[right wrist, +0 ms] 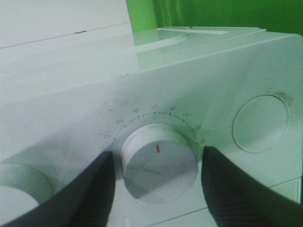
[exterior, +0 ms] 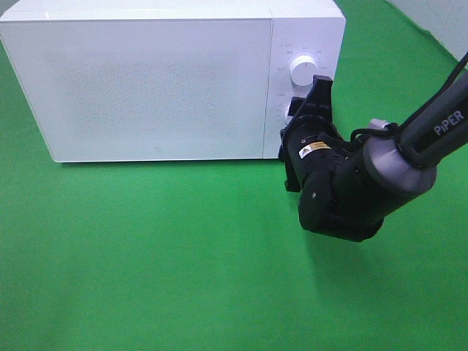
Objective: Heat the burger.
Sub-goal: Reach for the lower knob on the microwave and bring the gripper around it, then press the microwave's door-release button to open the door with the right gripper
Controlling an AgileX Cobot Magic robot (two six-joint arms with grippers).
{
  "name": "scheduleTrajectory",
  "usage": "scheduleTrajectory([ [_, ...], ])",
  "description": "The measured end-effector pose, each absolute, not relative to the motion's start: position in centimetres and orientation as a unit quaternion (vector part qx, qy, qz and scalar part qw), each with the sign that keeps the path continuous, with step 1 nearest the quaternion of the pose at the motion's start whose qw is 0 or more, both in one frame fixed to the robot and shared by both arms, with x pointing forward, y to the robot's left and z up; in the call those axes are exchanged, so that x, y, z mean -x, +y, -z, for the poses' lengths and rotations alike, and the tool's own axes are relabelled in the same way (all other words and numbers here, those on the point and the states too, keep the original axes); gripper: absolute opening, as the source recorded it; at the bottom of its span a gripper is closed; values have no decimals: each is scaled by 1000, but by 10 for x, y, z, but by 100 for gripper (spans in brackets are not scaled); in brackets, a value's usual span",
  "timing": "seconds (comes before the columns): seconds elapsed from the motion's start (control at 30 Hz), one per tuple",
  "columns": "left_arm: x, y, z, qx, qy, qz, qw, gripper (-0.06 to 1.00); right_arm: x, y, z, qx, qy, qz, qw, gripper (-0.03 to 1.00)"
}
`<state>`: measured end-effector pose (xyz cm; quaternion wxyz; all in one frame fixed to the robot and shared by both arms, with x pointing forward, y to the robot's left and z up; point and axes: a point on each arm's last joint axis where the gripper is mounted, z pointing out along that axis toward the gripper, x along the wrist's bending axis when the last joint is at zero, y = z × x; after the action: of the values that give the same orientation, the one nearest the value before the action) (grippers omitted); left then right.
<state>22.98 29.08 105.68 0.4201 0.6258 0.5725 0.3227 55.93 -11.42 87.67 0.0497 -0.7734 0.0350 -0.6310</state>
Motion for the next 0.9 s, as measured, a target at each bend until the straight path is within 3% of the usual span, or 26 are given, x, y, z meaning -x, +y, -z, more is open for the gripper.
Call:
scheduleTrajectory([
  [0.13, -230, 291, -1057, -626, 572, -323, 420, 99, -557, -116, -877, 775, 18, 631, 38, 64],
  [0.27, -230, 291, -1057, -626, 572, -323, 420, 99, -553, -118, -885, 769, 3, 639, 30, 66],
  [0.9, -230, 291, -1057, -626, 572, -323, 420, 99, -496, -134, -915, 757, -149, 635, 27, 66],
])
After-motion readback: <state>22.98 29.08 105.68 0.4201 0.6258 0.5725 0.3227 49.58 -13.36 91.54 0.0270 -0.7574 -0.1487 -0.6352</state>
